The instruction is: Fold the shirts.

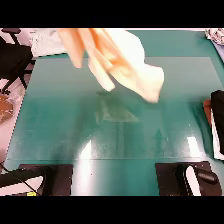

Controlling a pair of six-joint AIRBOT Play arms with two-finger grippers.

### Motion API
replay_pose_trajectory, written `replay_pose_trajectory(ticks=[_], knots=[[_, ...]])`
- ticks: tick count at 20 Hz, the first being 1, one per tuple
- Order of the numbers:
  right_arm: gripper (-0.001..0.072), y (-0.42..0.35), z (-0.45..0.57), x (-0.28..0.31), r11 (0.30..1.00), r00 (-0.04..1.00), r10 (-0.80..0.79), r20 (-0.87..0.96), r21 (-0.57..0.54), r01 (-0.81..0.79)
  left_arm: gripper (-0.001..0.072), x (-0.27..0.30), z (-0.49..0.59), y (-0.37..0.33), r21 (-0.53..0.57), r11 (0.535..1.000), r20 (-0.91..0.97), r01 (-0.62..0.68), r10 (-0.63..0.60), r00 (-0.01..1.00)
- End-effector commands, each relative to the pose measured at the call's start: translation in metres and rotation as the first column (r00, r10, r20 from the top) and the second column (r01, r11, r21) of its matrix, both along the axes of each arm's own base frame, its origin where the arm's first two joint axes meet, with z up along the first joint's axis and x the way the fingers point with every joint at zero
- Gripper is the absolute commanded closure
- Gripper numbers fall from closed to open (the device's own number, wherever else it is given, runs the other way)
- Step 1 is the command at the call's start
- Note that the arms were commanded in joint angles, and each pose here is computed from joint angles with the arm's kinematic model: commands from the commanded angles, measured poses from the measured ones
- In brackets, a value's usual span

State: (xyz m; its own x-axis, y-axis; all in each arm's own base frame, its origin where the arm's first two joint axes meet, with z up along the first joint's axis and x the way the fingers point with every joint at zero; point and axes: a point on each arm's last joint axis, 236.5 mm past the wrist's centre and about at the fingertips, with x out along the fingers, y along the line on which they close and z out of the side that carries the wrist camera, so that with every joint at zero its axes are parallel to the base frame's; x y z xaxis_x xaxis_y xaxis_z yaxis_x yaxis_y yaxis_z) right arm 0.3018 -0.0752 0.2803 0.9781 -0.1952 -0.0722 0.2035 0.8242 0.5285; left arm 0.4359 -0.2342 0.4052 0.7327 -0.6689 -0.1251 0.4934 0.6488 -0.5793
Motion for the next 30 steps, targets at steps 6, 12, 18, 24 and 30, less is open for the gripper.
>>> replay_pose_trajectory(ticks=[6, 12, 18, 24, 30], knots=[[0.0696, -0.020, 0.045, -0.028, 0.991, 0.985, -0.102, 0.138, -0.067, 0.112, 0.0684, -0.094, -0.001, -0.139, -0.107, 0.940, -0.062, 0.324, -0.331, 0.942], [0.0697, 0.036, 0.030, 0.011, 0.987, 0.990, 0.113, 0.088, -0.121, -0.102, 0.0685, -0.074, 0.009, -0.145, -0.123, 0.958, 0.022, 0.260, -0.259, 0.965], [0.0696, 0.037, 0.069, 0.037, 0.978, 0.985, 0.137, 0.102, -0.175, -0.118, 0.0685, -0.072, 0.025, -0.170, -0.171, 0.919, 0.118, 0.356, -0.340, 0.933], [0.0696, 0.054, 0.025, 0.055, 0.961, 0.960, 0.231, -0.159, -0.115, -0.250, 0.0684, 0.011, -0.160, -0.079, 0.440, 0.898, -0.159, -0.024, 0.104, 0.982], [0.0696, 0.113, -0.117, 0.063, 0.886, 0.725, 0.428, -0.539, 0.094, -0.453, 0.0682, 0.052, -0.287, 0.038, 0.571, 0.807, -0.365, -0.152, 0.415, 0.834]])
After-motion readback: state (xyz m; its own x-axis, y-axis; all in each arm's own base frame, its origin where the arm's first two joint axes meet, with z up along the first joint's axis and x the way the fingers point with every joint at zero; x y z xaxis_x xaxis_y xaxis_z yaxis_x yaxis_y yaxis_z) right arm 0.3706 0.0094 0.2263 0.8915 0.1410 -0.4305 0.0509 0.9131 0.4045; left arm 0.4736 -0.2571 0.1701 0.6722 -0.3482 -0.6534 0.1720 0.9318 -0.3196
